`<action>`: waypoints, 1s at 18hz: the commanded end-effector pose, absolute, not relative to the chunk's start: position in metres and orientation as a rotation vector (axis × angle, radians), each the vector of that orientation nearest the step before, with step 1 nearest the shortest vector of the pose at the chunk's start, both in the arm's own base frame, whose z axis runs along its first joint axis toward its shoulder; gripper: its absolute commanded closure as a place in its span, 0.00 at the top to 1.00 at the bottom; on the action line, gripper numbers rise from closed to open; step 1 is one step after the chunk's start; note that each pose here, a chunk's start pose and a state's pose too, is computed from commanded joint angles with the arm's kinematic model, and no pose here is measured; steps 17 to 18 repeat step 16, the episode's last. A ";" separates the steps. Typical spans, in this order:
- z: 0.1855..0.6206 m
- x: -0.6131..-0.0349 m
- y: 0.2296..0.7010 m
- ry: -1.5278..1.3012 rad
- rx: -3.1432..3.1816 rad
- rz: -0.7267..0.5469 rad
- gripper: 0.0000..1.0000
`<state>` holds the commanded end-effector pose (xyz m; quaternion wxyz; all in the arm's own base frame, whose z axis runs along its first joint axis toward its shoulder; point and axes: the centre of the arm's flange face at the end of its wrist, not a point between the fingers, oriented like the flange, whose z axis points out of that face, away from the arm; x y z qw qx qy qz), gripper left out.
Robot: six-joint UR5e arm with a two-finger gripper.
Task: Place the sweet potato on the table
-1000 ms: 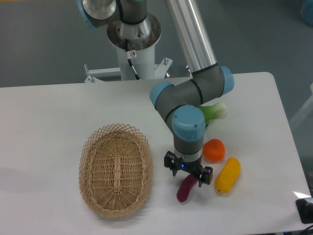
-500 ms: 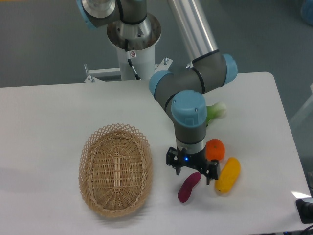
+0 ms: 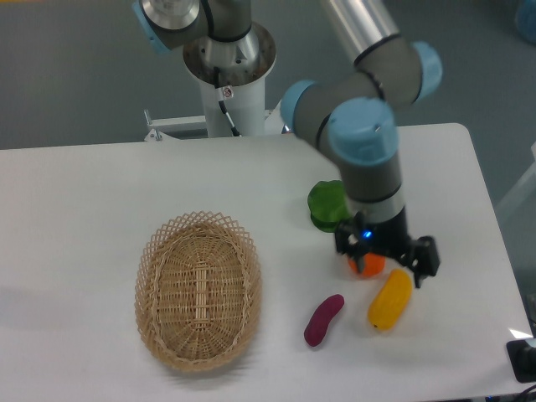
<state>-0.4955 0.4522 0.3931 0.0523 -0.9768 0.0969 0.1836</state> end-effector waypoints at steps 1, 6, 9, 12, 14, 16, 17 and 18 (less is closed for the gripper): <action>0.394 -0.500 0.445 0.337 -2.973 0.533 1.00; 0.391 -0.523 0.408 0.527 -2.981 0.452 1.00; 0.402 -0.525 0.392 0.546 -2.962 0.458 1.00; 0.404 -0.528 0.389 0.532 -2.945 0.455 1.00; 0.404 -0.530 0.387 0.530 -2.944 0.455 1.00; 0.403 -0.531 0.385 0.526 -2.945 0.452 1.00; 0.403 -0.531 0.385 0.526 -2.945 0.452 1.00; 0.403 -0.531 0.385 0.526 -2.945 0.452 1.00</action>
